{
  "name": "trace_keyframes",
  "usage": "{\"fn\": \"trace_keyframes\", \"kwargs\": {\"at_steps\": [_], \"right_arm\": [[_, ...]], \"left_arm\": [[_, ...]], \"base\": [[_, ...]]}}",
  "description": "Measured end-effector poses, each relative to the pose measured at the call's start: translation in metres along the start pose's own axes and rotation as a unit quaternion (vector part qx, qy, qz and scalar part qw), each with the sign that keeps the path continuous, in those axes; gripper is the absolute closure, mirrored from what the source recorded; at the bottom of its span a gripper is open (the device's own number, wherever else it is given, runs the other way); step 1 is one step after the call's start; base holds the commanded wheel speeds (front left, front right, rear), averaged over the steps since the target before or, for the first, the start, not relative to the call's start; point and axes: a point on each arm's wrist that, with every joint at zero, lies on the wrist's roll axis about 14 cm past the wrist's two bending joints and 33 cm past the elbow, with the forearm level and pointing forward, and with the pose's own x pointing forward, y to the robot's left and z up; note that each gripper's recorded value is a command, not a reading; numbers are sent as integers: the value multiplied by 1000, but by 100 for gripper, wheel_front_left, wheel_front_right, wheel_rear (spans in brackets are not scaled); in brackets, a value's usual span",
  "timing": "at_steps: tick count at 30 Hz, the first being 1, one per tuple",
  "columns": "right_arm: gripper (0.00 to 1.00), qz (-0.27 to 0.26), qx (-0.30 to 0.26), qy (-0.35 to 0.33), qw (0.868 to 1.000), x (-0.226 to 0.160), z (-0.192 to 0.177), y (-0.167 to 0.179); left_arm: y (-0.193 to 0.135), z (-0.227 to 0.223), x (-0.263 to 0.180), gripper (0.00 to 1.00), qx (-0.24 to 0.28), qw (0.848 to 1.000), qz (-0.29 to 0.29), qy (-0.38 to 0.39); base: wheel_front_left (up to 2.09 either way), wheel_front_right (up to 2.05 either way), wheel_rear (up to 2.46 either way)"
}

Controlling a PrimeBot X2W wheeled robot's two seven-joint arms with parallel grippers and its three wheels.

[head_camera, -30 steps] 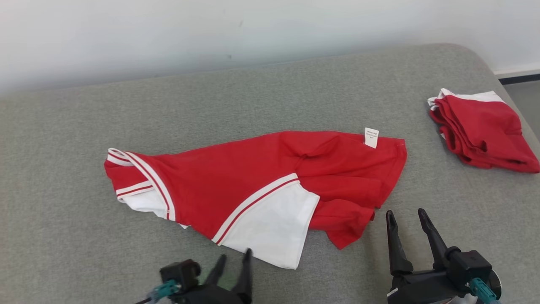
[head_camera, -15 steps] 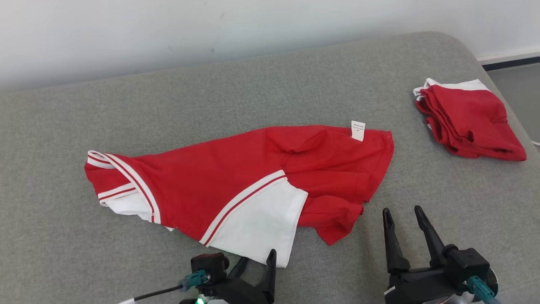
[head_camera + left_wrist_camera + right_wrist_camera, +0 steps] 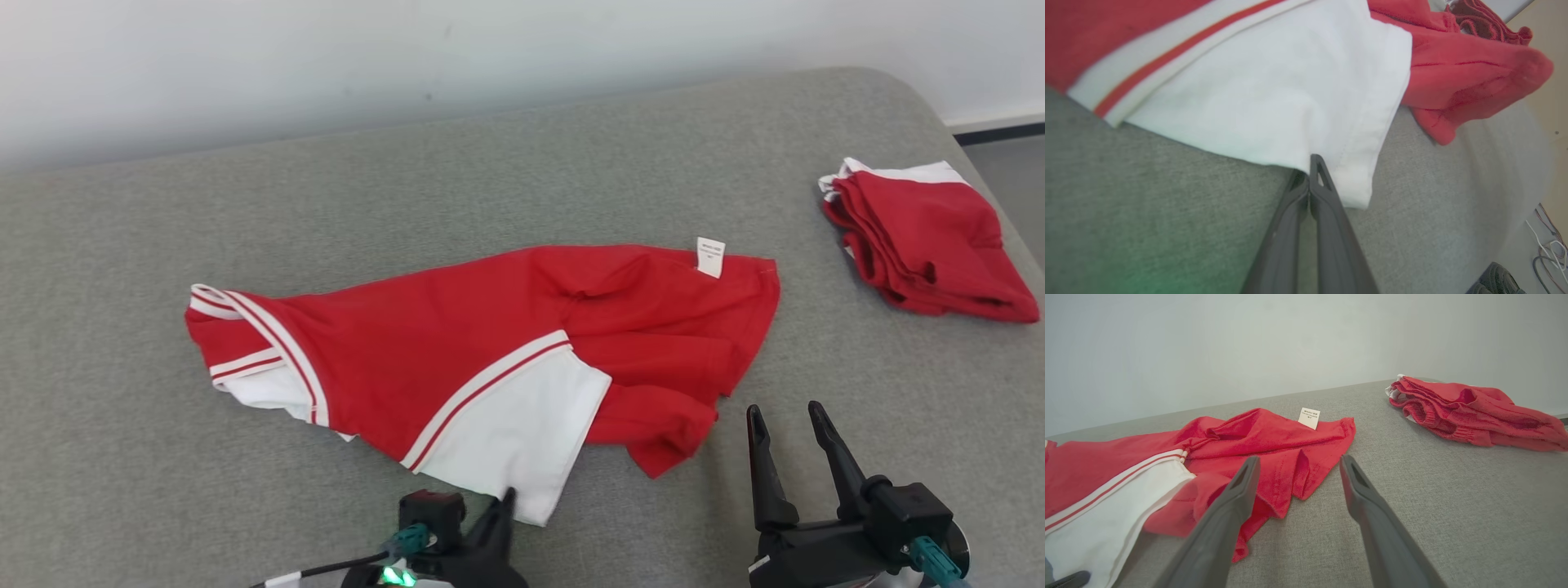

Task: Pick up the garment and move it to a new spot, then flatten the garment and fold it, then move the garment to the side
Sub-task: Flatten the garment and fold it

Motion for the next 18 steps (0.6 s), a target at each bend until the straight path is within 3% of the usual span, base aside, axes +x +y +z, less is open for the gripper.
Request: {"fn": "trace_keyframes", "kwargs": {"at_steps": [12,18], "right_arm": [[0,37,5,-3,999,11,0,25],[0,46,6,-1,999,14,-1,31]], "left_arm": [[85,13,-47,100,32,992,121,-18],[105,26,-66,100,22,987,155,-31]], "base": [[0,0,0],[0,0,0]]}}
